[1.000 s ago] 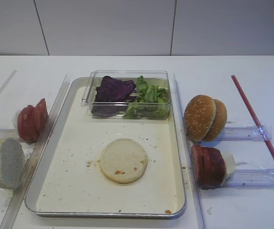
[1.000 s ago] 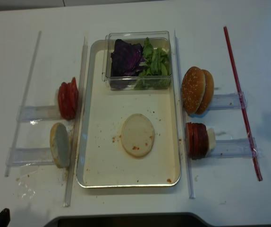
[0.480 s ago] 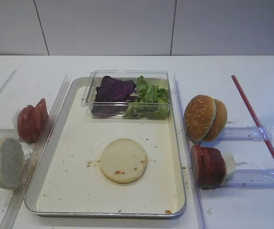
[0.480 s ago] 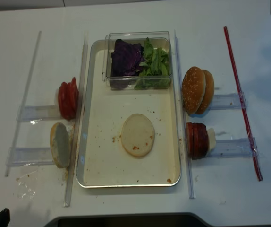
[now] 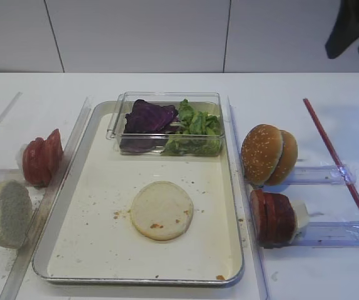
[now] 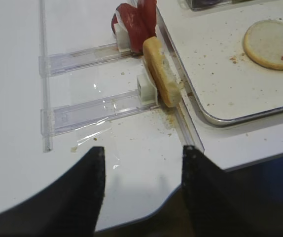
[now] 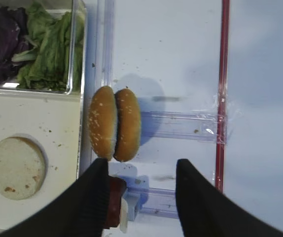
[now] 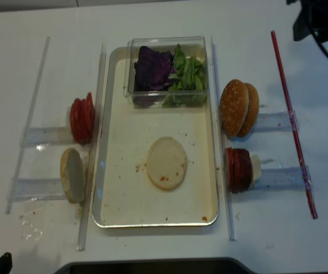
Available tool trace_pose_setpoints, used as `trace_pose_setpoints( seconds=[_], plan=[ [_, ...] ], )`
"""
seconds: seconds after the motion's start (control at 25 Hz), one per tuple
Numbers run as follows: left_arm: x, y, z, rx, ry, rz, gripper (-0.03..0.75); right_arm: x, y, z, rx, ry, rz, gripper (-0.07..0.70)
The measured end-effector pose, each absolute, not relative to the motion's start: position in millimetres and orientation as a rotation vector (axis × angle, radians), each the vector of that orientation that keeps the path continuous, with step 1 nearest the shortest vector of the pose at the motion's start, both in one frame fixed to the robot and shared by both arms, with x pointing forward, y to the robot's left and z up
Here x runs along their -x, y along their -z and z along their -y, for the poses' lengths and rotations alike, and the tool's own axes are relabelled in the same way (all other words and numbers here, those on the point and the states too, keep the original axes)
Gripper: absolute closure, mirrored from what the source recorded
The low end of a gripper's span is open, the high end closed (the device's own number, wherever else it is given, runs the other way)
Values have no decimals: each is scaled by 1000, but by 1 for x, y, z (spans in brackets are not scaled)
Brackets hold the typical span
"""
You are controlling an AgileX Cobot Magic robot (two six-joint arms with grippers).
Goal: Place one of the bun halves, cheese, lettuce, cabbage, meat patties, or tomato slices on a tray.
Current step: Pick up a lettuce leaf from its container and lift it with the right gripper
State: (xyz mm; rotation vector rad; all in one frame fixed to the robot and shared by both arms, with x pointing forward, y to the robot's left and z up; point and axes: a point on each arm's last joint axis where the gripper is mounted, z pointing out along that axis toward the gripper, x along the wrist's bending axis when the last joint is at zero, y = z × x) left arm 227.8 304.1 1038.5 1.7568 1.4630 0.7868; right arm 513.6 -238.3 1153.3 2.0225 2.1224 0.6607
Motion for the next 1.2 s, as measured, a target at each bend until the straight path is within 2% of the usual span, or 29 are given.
trace_pose_setpoints(
  seconds=[0.28,0.64,0.88,1.2],
  plan=[
    [-228,-1038,-304,-1757,-787,-1463,376,-544,-1147,176,-1925,-643,-2248,274],
    [-228,-1038,-304,-1757,-787,-1463,376,-575,-1125,102,-1828,-633,-2371,265],
    [-228,-1038,-304,-1757,-787,-1463,376,-590,-1108,86,-1851,-594,-2368,162],
    [-228,-1038,-304,-1757,-787,-1463,376,-602,-1082,80,-1938,-518,-2338,140]
  ],
)
